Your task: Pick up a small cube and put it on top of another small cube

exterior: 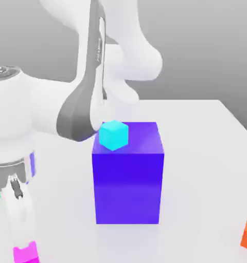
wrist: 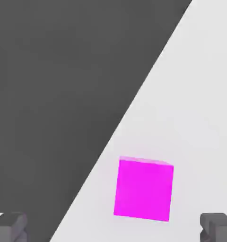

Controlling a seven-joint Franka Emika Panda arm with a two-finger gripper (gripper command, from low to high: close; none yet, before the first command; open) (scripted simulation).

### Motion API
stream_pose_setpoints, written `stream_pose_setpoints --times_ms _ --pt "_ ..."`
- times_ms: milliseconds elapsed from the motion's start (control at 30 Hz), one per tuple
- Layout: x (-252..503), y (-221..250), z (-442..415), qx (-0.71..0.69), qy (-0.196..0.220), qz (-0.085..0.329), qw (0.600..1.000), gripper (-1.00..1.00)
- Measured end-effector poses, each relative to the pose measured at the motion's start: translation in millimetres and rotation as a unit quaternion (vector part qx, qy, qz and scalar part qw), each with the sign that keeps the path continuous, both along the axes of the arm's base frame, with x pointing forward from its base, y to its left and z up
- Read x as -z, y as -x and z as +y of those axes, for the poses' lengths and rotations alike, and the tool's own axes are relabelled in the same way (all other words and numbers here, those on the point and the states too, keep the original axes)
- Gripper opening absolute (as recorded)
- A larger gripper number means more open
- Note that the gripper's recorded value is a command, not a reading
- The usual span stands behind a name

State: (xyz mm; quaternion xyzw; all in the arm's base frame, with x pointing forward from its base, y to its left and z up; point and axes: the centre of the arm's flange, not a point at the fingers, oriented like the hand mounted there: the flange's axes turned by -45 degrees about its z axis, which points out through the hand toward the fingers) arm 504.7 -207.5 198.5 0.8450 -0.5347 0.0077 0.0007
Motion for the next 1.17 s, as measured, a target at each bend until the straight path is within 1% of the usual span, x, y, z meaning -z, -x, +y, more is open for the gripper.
stream_pose_setpoints --times_ms 133,167,367,533,567,667,800,867,933,1067,1100,1167 --pt "61 3 -3 0.010 -0.005 0.006 1.000 0.00" --pt "68 3 -3 0.011 -0.005 0.006 1.000 -1.00" --pt "72 3 -3 0.011 -0.004 0.005 1.000 -1.00" --pt "17 3 -3 0.012 -0.005 0.005 1.000 -1.00" --pt "7 14 -14 0.028 -0.003 0.007 1.000 -1.00" --pt "-12 70 -61 0.110 0.003 0.011 0.994 -1.00" --pt "-33 159 -110 0.231 0.003 0.011 0.973 -1.00" --pt "-42 216 -134 0.306 -0.002 0.007 0.952 -1.00" --pt "-33 233 -135 0.328 -0.005 0.004 0.945 -1.00" --pt "10 236 -133 0.332 -0.006 0.004 0.943 -1.00" --pt "17 237 -133 0.332 -0.006 0.004 0.943 1.00" --pt "17 237 -133 0.332 -0.006 0.004 0.943 1.00"
